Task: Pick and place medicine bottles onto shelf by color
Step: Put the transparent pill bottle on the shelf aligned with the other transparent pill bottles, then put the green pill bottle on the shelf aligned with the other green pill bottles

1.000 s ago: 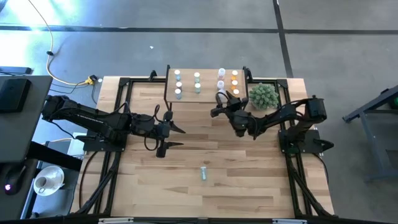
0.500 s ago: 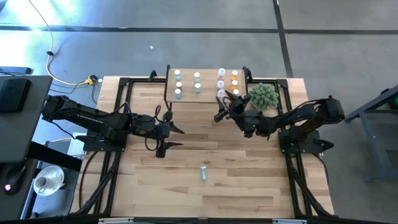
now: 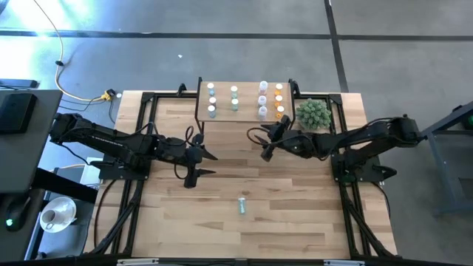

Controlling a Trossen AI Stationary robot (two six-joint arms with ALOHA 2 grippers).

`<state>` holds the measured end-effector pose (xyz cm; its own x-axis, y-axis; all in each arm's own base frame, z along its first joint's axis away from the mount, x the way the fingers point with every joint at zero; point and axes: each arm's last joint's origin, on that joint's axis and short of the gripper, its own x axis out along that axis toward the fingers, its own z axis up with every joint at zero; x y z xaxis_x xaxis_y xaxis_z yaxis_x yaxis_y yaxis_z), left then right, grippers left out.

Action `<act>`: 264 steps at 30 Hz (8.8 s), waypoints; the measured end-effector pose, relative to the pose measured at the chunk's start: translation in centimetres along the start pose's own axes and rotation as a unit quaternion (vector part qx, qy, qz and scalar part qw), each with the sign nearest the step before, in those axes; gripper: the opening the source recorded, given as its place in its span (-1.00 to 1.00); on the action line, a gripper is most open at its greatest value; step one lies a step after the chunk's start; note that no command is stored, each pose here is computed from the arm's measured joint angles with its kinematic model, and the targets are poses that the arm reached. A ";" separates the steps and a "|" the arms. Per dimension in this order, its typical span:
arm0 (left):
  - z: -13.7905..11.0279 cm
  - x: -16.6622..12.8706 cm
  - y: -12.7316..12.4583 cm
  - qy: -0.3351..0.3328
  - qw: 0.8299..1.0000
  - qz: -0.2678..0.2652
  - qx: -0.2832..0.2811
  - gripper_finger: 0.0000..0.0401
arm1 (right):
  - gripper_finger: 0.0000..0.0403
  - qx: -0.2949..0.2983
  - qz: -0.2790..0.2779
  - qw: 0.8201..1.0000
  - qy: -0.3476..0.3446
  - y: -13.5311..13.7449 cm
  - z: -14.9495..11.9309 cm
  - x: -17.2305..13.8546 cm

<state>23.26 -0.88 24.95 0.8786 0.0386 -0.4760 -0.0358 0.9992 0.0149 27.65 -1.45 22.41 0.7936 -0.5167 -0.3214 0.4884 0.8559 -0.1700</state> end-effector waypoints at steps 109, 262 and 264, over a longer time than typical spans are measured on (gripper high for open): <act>-1.5 -0.1 0.3 0.073 0.995 0.048 -0.047 0.09 | 0.09 0.253 0.189 0.866 0.388 20.8 -2.9 0.5; 4.0 0.9 -0.9 -0.244 0.951 -0.080 0.174 0.09 | -0.57 -0.106 0.222 0.961 -0.127 17.0 12.2 -7.2; 4.2 0.7 -1.0 -0.258 0.947 -0.081 0.175 0.09 | -0.57 -0.101 0.220 0.961 -0.132 16.9 12.3 -7.0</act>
<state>25.97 -1.83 28.32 0.9779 -0.2088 -0.0050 0.1999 0.9288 0.3120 34.79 16.38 33.29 0.9846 -0.0689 -0.1605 0.0257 0.9659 -0.2575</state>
